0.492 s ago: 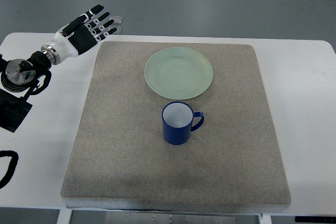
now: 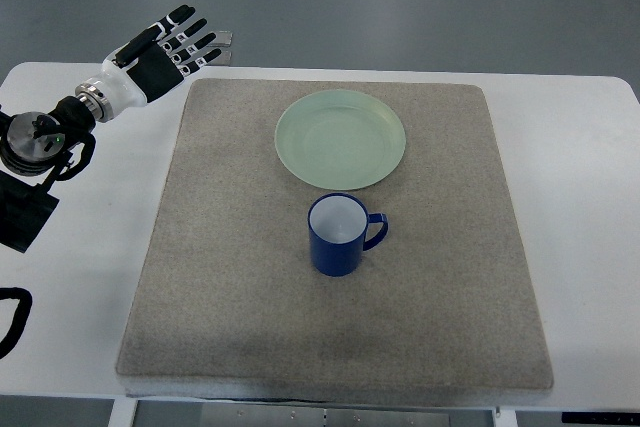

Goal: Place cup left of plate with left hand

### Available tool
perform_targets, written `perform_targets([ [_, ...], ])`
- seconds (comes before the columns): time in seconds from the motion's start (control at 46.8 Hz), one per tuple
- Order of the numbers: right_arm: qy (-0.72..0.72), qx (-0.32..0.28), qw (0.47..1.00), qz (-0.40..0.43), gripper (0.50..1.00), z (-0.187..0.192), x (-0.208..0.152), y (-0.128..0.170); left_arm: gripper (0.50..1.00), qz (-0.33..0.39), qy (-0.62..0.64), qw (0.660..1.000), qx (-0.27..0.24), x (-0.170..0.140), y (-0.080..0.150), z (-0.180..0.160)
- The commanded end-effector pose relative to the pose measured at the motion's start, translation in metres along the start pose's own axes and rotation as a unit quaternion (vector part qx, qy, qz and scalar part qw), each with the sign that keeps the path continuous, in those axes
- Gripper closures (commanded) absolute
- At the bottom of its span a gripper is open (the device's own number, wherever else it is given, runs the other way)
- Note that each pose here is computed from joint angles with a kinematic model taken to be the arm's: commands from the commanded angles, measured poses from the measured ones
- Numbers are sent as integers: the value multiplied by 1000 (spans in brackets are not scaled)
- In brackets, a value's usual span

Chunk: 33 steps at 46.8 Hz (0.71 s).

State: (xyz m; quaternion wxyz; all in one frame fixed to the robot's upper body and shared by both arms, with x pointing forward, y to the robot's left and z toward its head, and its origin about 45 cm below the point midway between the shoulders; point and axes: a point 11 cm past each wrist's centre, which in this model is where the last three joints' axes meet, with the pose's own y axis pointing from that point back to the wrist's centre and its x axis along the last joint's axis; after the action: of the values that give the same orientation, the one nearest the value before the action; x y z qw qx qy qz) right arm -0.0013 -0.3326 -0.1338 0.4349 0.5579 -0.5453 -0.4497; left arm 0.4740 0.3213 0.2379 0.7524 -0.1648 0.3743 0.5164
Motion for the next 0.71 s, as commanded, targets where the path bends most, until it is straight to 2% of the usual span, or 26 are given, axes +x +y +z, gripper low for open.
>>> perform_targets([
  [0.0,0,0,1000,0,568,0,0,0,500,-3,-6,1000,3,-2,0,0],
  [0.278,0,0,1000,0,568,0,0,0,500,-5,-44,999,23,6,8,1],
  [0.47,0,0,1000,0,568,0,0,0,500,2,-70,997,29,13,22,8],
  [0.684,0,0,1000,0,568,0,0,0,501,-67,-103,992,32,-9,53,-13],
])
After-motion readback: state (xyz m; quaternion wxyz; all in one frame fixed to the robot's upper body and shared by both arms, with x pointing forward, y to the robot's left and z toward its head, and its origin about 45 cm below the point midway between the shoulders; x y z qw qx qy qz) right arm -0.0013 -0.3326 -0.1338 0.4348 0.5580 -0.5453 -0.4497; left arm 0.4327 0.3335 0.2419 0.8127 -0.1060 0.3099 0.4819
